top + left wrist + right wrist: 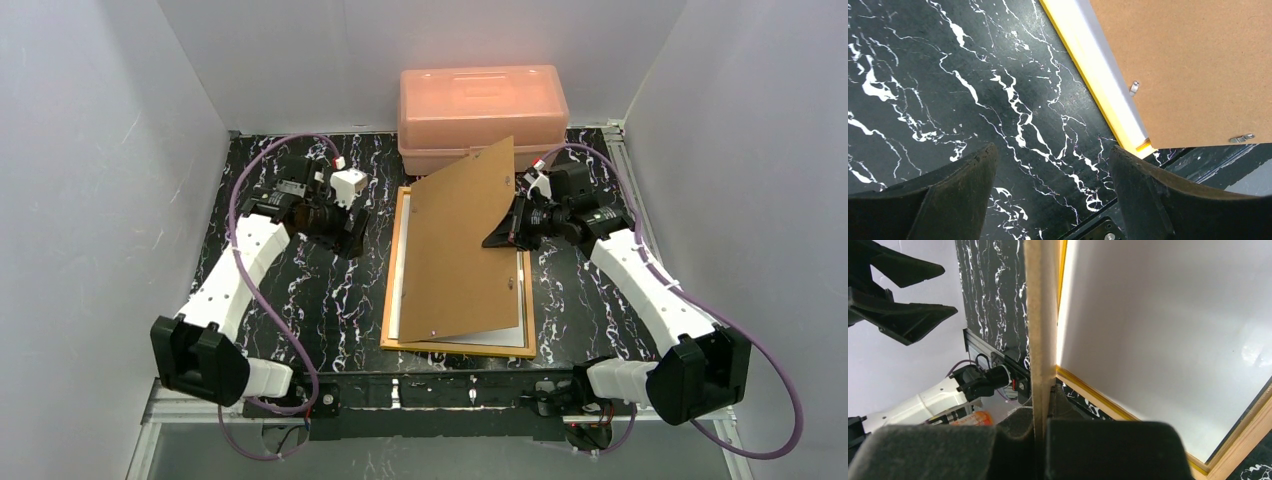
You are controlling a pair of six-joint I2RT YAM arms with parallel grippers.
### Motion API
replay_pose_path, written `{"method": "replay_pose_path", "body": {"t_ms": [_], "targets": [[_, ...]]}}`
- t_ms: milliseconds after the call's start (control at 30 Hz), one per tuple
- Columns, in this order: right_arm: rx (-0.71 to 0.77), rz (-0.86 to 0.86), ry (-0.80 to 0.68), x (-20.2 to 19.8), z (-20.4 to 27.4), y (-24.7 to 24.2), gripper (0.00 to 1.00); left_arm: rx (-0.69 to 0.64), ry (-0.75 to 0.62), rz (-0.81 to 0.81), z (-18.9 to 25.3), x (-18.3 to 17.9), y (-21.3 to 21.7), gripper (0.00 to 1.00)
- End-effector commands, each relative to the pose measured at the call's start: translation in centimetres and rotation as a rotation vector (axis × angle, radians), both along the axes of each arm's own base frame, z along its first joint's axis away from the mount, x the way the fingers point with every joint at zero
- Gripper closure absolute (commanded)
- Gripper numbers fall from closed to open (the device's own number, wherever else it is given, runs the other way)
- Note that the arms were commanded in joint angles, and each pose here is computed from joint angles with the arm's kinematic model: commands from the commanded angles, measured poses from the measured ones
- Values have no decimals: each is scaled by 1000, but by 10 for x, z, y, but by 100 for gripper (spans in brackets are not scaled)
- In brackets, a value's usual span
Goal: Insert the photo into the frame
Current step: Place the photo frame item in the photo frame.
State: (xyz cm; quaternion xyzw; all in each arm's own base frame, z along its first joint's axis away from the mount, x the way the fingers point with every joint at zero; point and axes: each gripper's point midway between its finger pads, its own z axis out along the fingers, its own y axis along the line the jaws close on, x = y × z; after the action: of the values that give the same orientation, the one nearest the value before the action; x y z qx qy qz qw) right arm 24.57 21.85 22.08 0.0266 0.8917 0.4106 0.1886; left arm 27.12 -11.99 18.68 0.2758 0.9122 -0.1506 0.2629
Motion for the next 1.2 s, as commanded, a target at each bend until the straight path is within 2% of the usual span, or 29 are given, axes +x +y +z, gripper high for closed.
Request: {"method": "replay_pose_path", "body": {"t_ms": [0, 167, 333, 400, 533, 1033, 1167], "targets": [[89, 45, -129, 15, 18, 9, 99, -26, 38, -10, -15, 6, -6, 21], [119, 44, -123, 20, 8, 11, 99, -6, 66, -16, -33, 12, -6, 24], [145, 43, -113, 24, 1, 13, 99, 14, 72, -25, -53, 20, -5, 33], [147, 44, -112, 26, -1, 12, 99, -3, 98, -26, -59, 21, -9, 39], [158, 44, -101, 27, -7, 11, 99, -45, 149, 3, -65, 26, -18, 45], [183, 48, -51, 22, -31, 7, 99, -59, 156, 40, -72, 27, -19, 43], [183, 57, -53, 25, -33, 8, 99, -52, 158, 52, -74, 31, -19, 47]]}}
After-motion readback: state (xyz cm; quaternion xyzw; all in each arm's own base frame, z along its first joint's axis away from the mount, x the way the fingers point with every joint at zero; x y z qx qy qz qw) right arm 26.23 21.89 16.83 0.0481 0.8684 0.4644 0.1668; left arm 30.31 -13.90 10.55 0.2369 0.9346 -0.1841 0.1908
